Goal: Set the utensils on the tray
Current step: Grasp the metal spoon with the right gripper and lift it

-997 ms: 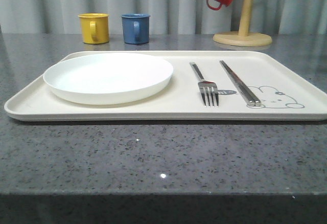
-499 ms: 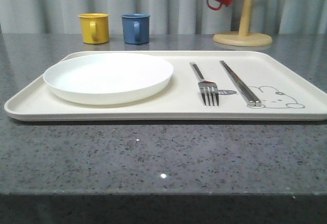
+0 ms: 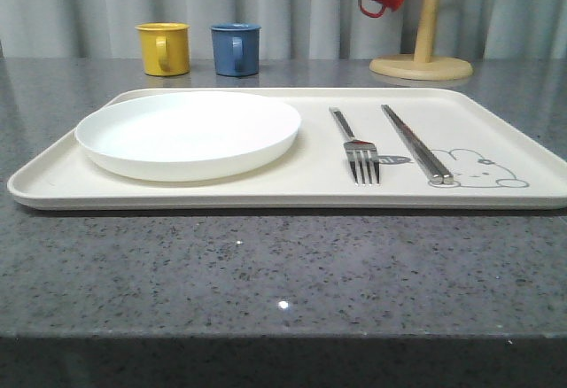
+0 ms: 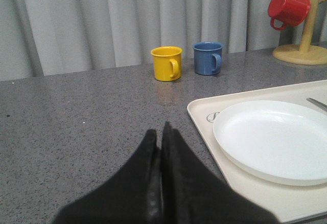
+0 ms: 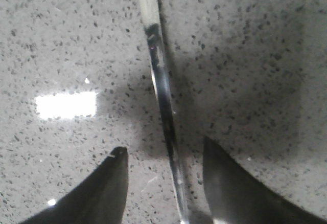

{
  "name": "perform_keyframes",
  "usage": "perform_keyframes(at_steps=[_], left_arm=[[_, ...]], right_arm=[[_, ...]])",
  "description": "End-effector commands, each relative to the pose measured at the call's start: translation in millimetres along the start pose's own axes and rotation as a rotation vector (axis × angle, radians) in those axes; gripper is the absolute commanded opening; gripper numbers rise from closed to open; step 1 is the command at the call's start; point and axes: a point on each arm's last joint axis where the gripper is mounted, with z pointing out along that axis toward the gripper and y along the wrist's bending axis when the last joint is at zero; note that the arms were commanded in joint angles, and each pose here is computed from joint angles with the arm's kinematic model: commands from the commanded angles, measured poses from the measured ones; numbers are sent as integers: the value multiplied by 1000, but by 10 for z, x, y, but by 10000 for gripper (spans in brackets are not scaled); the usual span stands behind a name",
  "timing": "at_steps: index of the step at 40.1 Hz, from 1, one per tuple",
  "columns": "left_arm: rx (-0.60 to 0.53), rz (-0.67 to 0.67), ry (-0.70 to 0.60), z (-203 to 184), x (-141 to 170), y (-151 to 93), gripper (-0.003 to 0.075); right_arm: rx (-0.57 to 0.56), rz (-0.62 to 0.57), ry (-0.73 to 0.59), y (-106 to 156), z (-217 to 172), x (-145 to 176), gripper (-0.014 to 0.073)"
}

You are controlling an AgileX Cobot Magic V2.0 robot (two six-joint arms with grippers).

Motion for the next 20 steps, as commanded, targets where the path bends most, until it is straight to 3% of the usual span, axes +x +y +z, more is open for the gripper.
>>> perform_keyframes(at_steps=[1,10,20], left_arm=[[-8,-13,-92,-10,-151,16,-18],[-8,-13,-92,-10,-151,16,-18],[-8,-13,-92,-10,-151,16,-18]], right_arm=[[-9,-28,-48,81,-237,9,370],[-4,-37,-12,90,-98,-20,362],[-5,-37,-2,93,-90,-14,147]])
